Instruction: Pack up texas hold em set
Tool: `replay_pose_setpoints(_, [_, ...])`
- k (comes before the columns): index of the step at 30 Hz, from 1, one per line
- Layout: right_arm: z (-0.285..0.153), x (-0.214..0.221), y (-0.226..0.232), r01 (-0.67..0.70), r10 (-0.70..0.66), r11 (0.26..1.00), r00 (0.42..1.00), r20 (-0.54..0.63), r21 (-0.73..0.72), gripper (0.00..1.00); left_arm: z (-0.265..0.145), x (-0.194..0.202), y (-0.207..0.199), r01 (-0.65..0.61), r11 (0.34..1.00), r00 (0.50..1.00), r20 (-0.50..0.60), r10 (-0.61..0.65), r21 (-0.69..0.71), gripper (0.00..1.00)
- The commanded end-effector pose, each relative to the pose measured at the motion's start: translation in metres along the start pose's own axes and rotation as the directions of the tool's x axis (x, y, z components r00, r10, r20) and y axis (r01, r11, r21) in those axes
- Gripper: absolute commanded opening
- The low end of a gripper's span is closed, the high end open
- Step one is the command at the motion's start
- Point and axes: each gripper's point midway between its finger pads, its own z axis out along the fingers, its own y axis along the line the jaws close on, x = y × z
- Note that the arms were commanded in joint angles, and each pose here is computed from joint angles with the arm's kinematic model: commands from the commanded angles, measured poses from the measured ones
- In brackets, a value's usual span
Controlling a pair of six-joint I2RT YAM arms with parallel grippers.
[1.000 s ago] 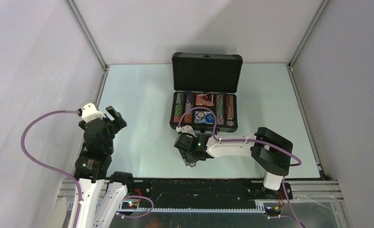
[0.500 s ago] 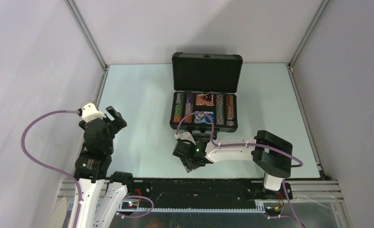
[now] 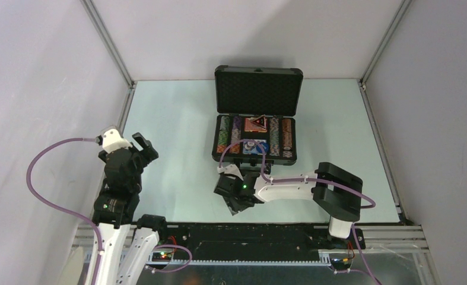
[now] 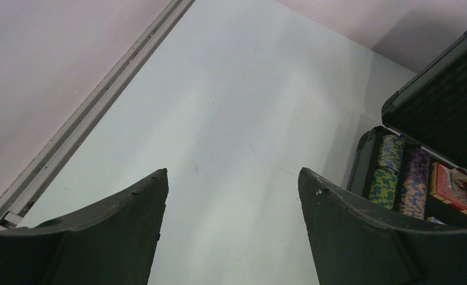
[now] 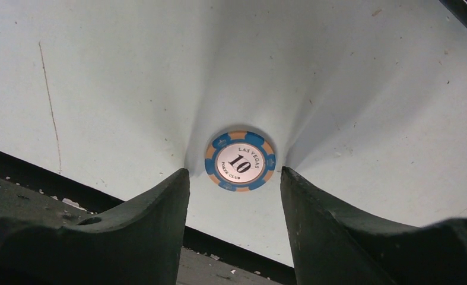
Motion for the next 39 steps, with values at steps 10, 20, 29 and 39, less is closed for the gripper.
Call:
replay_pose_setpoints(10, [0.025, 0.022, -0.019, 0.046, -0.039, 0.996, 0.995, -0.089, 0.082, 0.53, 0.001, -0.004, 0.000, -0.012, 1.000, 1.000, 0.018, 0.012, 0.007, 0.85])
replay_pose_setpoints(20, [0.021, 0.007, -0.024, 0.035, -0.031, 0.995, 0.999, -0.040, 0.092, 0.49, 0.001, -0.003, -0.001, -0.012, 1.000, 1.000, 0.017, 0.012, 0.008, 0.85])
replay_pose_setpoints(29, [0.002, -0.034, -0.032, 0.009, -0.014, 0.997, 0.998, 0.059, 0.079, 0.48, 0.001, -0.003, -0.001, -0.012, 1.000, 1.000, 0.016, 0.012, 0.009, 0.85])
replay_pose_setpoints(39, [-0.004, -0.038, -0.032, 0.000, -0.003, 0.998, 0.999, 0.047, 0.057, 0.52, 0.001, -0.002, -0.001, -0.014, 1.000, 1.000, 0.014, 0.013, 0.011, 0.86])
